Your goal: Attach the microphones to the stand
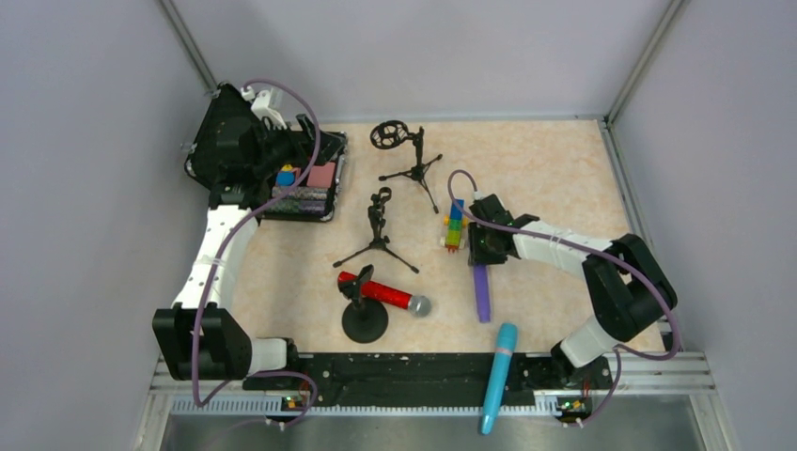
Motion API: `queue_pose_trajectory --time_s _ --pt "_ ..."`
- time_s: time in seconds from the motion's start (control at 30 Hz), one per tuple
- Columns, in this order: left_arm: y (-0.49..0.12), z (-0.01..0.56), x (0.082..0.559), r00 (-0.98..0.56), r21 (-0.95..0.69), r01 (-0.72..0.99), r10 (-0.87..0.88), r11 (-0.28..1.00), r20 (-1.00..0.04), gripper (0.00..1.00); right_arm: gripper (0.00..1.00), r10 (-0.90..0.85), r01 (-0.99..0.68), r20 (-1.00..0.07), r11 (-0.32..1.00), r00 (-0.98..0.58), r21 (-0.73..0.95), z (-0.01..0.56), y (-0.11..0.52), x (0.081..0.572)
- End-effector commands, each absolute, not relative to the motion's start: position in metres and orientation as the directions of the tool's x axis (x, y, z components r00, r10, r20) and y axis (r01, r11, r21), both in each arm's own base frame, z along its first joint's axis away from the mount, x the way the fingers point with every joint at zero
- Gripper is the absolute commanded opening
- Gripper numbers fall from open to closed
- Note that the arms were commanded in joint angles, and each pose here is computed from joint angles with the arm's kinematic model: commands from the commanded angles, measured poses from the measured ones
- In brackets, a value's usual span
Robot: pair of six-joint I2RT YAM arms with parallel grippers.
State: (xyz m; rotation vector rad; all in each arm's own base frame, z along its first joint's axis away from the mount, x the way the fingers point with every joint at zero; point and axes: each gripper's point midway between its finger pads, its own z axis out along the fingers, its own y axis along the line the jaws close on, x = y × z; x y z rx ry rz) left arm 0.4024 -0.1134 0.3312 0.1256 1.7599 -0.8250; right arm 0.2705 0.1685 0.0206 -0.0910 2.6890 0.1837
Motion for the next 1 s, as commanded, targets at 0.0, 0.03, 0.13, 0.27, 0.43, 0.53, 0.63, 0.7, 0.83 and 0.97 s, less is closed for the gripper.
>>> queue_pose_trajectory --time_s 0.0,0.03,0.13,0.27,0.43,0.53,0.63,0.7,0.83,0.97 --pt "-0.113 0.346 0.395 -0.310 -0.424 0.496 -0.301 0.758 -0.902 0.96 0.00 -0.041 -0.135 -0.481 0.978 -0.876 0.162 0.036 0.187 0.284" --pt "-0.112 0.345 0.395 -0.312 -0.425 0.493 -0.302 0.759 -0.901 0.96 0.00 -0.037 -0.137 -0.498 0.976 -0.866 0.166 0.042 0.188 0.287" --pt "-0.124 0.344 0.392 -0.323 -0.425 0.516 -0.291 0.743 -0.900 0.96 0.00 -0.020 -0.140 -0.551 0.974 -0.834 0.177 0.062 0.190 0.297" --pt "-0.123 0.344 0.393 -0.322 -0.423 0.513 -0.290 0.747 -0.901 0.96 0.00 -0.005 -0.152 -0.613 0.970 -0.790 0.189 0.089 0.192 0.307" --pt "-0.123 0.345 0.392 -0.317 -0.416 0.514 -0.285 0.750 -0.905 0.96 0.00 0.024 -0.164 -0.690 0.965 -0.724 0.206 0.124 0.191 0.313" --pt "-0.123 0.345 0.391 -0.316 -0.416 0.514 -0.285 0.750 -0.905 0.96 0.00 0.052 -0.178 -0.741 0.957 -0.669 0.227 0.147 0.189 0.314" --pt "-0.123 0.345 0.392 -0.314 -0.414 0.513 -0.285 0.752 -0.906 0.96 0.00 0.084 -0.212 -0.799 0.943 -0.595 0.257 0.172 0.189 0.314" --pt "-0.123 0.346 0.391 -0.313 -0.414 0.512 -0.285 0.753 -0.906 0.96 0.00 0.113 -0.239 -0.839 0.931 -0.533 0.277 0.190 0.189 0.313" --pt "-0.123 0.346 0.391 -0.314 -0.413 0.514 -0.284 0.752 -0.906 0.96 0.00 0.162 -0.313 -0.893 0.898 -0.420 0.310 0.218 0.189 0.306" --pt "-0.124 0.346 0.390 -0.314 -0.413 0.516 -0.284 0.750 -0.906 0.96 0.00 0.231 -0.388 -0.927 0.858 -0.297 0.338 0.251 0.189 0.296"
